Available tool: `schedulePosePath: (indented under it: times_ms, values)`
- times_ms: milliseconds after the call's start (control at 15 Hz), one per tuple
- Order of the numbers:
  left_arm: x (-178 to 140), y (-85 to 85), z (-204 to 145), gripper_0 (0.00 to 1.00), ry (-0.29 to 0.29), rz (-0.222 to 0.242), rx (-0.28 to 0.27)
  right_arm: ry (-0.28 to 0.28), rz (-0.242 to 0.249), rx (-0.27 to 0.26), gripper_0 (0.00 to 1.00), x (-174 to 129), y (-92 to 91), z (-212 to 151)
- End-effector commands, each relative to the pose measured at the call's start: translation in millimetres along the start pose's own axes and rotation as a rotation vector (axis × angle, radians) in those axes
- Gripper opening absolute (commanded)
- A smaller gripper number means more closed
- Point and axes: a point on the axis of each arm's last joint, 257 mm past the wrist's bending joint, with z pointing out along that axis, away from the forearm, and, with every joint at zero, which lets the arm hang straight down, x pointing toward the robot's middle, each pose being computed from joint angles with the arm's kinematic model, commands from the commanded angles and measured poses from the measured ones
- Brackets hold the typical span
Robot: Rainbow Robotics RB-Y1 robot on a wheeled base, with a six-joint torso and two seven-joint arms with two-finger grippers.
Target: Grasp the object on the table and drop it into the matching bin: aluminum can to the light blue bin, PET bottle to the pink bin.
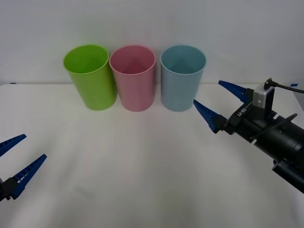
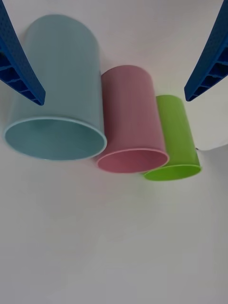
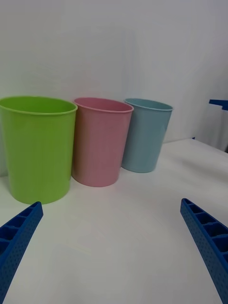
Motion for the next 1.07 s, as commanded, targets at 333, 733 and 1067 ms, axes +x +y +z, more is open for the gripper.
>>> schedulePosePath:
  times_ms: [333, 733, 1067]
  values:
    - [0.0, 0.0, 0.0, 1.00, 0.000, 0.000, 0.000, 0.069, -0.132, -0.033, 1.00, 41.5, 12.5, -80.1]
    - [0.0, 0.0, 0.0, 1.00, 0.000, 0.000, 0.000, 0.149, -0.122, 0.015, 1.00, 70.2, 14.3, -156.4]
    - [0.0, 0.0, 0.0, 1.00, 0.000, 0.000, 0.000, 0.186, -0.083, 0.066, 1.00, 90.1, 7.6, -192.1]
